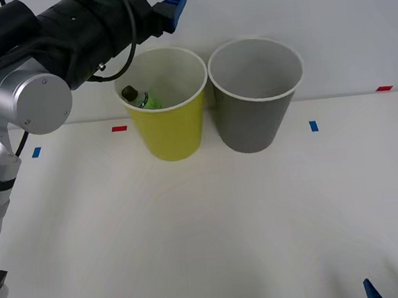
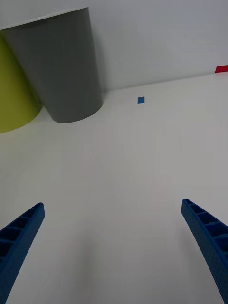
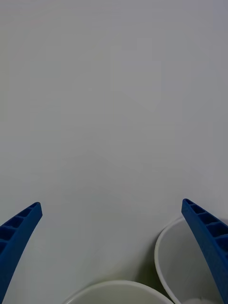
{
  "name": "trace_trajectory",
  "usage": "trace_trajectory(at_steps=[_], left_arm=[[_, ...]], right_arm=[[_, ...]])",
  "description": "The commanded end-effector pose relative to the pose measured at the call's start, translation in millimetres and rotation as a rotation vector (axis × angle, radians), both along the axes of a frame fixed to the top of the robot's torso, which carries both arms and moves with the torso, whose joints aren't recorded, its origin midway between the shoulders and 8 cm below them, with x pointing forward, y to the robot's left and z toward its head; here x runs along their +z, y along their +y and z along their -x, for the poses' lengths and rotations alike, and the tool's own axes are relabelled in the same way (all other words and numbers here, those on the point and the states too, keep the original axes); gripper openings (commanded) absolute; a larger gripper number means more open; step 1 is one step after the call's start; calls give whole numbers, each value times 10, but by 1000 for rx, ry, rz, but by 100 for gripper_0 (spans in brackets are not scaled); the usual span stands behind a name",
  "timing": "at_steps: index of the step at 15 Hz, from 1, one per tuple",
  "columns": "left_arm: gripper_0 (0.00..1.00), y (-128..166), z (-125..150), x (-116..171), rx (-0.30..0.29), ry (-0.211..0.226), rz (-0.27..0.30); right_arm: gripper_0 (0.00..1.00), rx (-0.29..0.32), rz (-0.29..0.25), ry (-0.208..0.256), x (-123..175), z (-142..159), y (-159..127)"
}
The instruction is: Put cans in the gray bin and PET bottles in the light green bin.
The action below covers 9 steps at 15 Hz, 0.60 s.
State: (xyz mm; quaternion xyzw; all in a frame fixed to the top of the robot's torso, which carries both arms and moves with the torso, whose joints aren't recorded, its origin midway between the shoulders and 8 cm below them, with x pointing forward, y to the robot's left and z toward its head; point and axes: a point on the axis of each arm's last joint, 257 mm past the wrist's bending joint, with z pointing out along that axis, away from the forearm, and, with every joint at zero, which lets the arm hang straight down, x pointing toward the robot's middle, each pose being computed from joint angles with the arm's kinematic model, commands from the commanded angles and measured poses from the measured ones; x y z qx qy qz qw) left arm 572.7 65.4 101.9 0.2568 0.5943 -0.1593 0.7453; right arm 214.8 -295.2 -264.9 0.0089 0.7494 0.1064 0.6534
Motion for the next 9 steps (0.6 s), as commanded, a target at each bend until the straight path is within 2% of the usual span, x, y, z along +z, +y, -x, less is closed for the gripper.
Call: trace_trajectory(at_steps=[1,4,9], left_arm=[[100,5,-1,-1,1,1,0],[100,51,117,-30,-13,1,-6],[100,503,487,-296,20,17,-26]], right_arm=[[100,0,0,0,0,0,0],[100,0,0,0,0,0,0],[100,0,0,0,0,0,0]])
